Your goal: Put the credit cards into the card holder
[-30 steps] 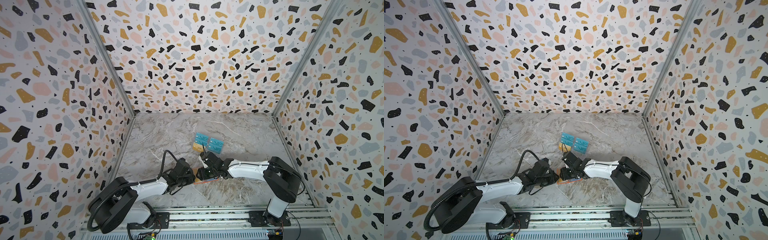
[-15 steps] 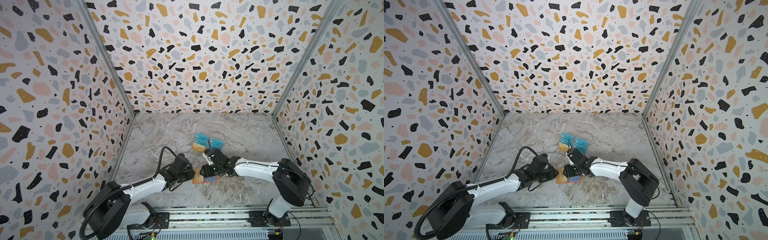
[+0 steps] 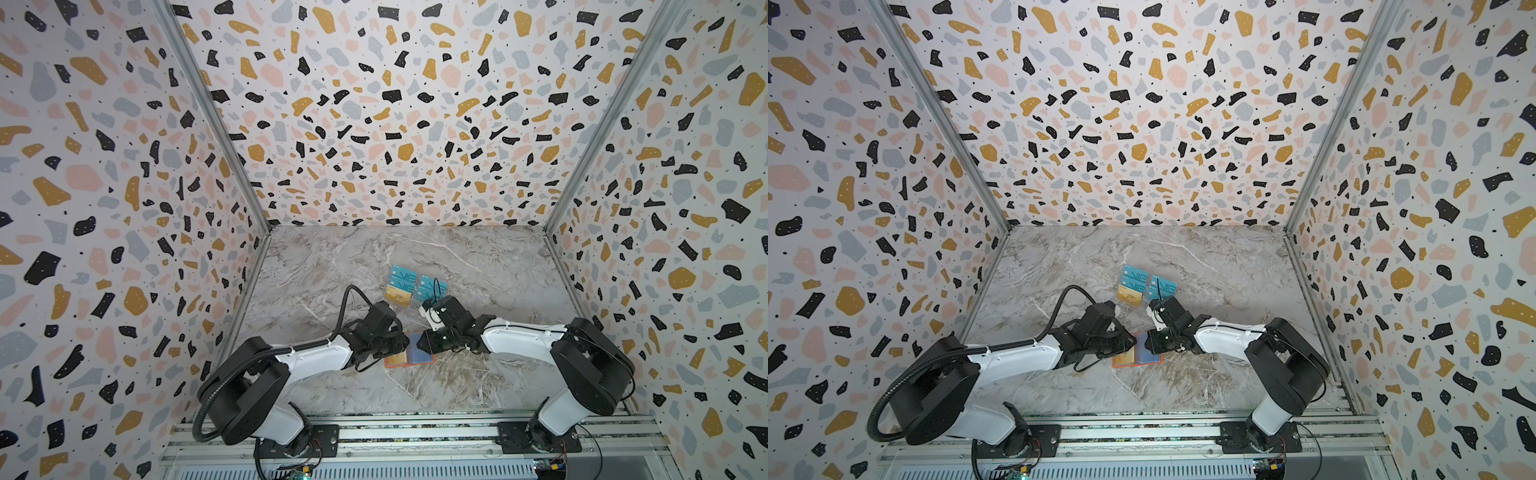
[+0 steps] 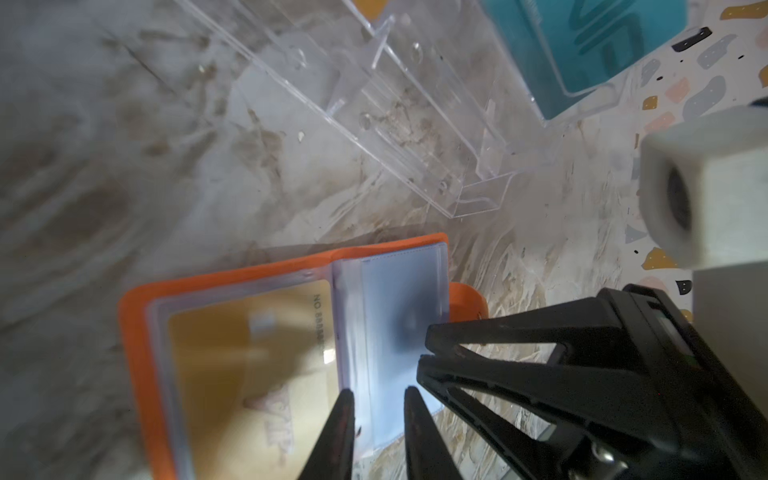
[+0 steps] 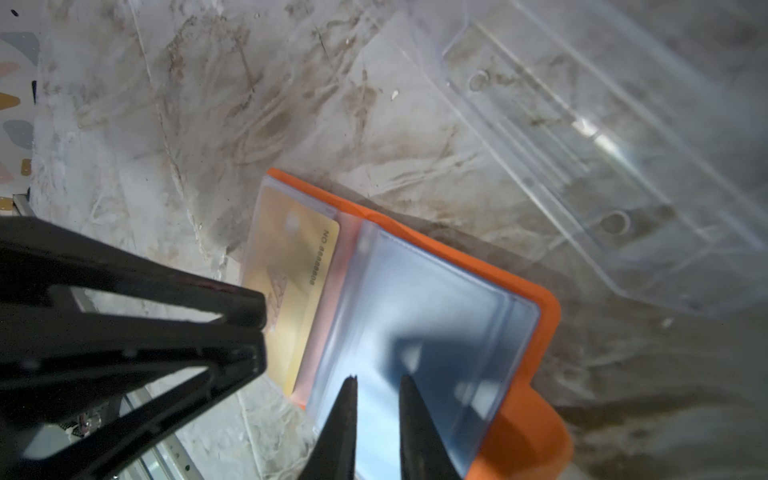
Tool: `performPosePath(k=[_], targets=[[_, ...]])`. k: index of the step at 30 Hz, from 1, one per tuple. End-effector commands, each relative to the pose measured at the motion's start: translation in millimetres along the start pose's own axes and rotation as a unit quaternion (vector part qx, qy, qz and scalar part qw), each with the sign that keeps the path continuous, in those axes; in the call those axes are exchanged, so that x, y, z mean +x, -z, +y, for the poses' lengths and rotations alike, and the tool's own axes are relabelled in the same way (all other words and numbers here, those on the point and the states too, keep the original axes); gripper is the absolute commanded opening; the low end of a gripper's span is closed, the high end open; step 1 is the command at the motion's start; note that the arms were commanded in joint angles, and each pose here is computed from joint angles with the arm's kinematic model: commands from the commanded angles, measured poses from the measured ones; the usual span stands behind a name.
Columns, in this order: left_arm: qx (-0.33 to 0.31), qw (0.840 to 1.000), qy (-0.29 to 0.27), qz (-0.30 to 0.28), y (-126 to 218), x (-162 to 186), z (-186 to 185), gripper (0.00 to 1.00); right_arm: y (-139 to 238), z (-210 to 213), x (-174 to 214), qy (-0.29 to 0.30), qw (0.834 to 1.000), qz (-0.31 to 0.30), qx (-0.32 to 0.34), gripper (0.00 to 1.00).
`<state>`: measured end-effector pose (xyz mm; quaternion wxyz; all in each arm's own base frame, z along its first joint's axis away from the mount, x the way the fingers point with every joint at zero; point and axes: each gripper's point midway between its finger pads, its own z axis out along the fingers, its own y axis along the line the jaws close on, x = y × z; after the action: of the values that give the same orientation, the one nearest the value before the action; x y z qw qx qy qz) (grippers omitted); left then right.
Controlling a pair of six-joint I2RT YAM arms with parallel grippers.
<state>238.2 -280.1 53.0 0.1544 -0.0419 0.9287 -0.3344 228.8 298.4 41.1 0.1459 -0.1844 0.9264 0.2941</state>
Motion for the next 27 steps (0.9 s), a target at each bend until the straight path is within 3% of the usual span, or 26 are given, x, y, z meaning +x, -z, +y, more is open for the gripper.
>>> performPosePath(k=[1,7,20,27], targets=[[0.043,0.999,-0.004,-0.01,-3.3,-12.0,-26.3,0.25,3.5,-6.0,1.6,0.002,1.0,-0.006,0.003,0.2],[0.05,0.999,-0.005,0.01,-16.8,-5.6,-25.5,0.32,0.4,-15.5,10.3,-0.005,1.0,0.002,0.017,0.19],[0.035,0.999,0.016,0.028,-29.4,5.3,-8.5,0.33,2.2,-18.9,13.2,-0.012,1.0,-0.001,0.018,0.19],[0.061,0.997,0.033,0.025,-32.6,6.7,-12.3,0.34,1.9,-19.2,14.5,-0.016,1.0,-0.002,0.014,0.18]])
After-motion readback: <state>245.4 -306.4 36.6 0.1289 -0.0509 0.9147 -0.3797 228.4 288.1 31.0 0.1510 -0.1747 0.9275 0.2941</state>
